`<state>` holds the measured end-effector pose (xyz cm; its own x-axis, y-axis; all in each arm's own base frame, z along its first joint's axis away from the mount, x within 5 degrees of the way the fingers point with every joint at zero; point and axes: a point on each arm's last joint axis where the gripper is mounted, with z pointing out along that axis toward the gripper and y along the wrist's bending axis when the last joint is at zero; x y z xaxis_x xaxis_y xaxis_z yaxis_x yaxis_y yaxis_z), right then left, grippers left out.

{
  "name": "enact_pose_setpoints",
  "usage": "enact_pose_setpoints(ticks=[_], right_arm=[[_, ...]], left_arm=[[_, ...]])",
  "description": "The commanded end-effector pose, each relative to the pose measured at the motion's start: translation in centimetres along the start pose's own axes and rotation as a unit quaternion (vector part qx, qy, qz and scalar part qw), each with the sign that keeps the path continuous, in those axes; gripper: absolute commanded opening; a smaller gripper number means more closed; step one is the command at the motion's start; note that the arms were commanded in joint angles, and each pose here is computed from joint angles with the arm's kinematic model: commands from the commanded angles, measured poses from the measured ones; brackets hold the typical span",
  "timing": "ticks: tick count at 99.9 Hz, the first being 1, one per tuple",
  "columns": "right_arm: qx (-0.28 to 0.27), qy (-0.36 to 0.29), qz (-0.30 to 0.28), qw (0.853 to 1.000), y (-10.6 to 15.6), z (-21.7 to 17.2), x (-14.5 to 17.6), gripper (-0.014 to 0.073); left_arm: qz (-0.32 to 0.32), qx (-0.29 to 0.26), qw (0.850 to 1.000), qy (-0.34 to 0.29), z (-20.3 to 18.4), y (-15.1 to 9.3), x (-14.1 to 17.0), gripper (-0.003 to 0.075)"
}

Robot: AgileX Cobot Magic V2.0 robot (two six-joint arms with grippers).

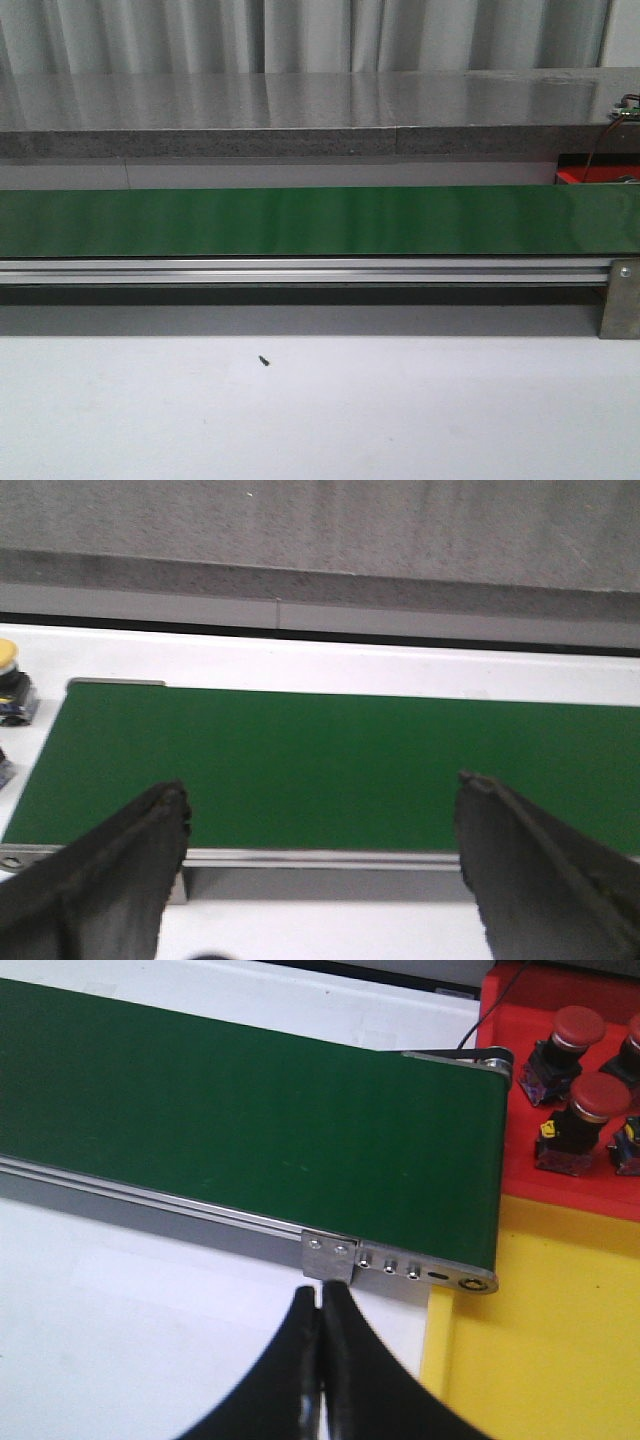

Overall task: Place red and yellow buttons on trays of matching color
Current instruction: 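Move the left gripper over a yellow push-button on the table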

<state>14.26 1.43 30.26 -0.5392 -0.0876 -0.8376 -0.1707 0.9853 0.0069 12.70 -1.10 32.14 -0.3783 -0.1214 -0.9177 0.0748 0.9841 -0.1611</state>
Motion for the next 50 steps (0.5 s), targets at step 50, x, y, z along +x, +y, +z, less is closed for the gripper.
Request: enact_pose_setpoints(ticks=[50], right_arm=[[0.010, -0.039, -0.001, 0.999, -0.2, -0.5, -1.1, -0.0097]], left_arm=[[-0.084, -0.153, 0.983, 0.060, 8.7, 9.5, -11.4, 0.0544]])
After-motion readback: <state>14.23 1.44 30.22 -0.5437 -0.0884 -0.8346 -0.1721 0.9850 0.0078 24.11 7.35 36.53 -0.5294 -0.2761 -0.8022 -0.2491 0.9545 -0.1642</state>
